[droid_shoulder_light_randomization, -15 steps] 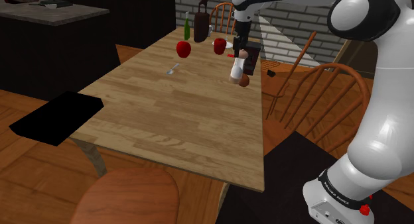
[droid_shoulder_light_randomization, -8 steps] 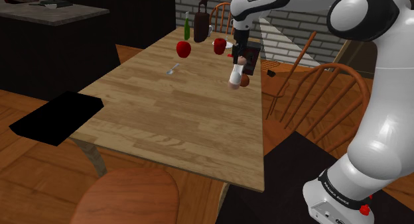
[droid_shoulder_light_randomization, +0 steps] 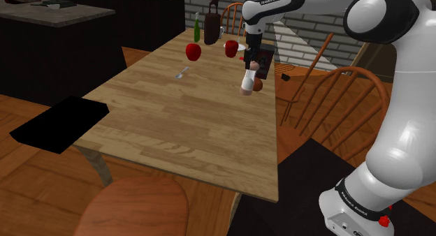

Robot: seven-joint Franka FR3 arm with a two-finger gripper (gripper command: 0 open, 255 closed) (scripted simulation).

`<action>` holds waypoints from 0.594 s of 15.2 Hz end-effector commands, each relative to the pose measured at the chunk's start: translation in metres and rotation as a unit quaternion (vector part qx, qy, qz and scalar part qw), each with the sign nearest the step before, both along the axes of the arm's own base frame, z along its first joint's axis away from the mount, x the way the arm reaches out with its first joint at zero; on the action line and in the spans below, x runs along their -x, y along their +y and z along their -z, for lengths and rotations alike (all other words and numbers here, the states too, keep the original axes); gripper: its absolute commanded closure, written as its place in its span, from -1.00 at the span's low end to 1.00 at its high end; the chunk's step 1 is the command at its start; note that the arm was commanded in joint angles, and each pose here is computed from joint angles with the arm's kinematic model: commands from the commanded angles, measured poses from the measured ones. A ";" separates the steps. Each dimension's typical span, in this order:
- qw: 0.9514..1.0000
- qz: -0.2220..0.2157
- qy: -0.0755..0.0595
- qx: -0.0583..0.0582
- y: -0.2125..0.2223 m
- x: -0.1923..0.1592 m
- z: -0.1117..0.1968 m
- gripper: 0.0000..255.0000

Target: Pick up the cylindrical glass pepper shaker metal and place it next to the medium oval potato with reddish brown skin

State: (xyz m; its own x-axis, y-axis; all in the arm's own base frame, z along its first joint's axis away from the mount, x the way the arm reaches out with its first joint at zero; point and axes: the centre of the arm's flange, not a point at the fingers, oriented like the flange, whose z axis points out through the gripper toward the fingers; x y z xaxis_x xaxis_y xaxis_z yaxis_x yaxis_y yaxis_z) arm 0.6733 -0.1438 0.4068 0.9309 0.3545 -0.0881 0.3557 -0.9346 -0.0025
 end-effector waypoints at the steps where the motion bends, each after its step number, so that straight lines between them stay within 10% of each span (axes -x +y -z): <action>1: 1.000 0.000 0.000 0.000 0.000 0.000 0.000 1.00; 2: 1.000 0.000 0.000 0.000 0.000 0.000 0.000 -1.00; 9: 1.000 0.000 0.000 0.000 0.001 -0.002 -0.026 -1.00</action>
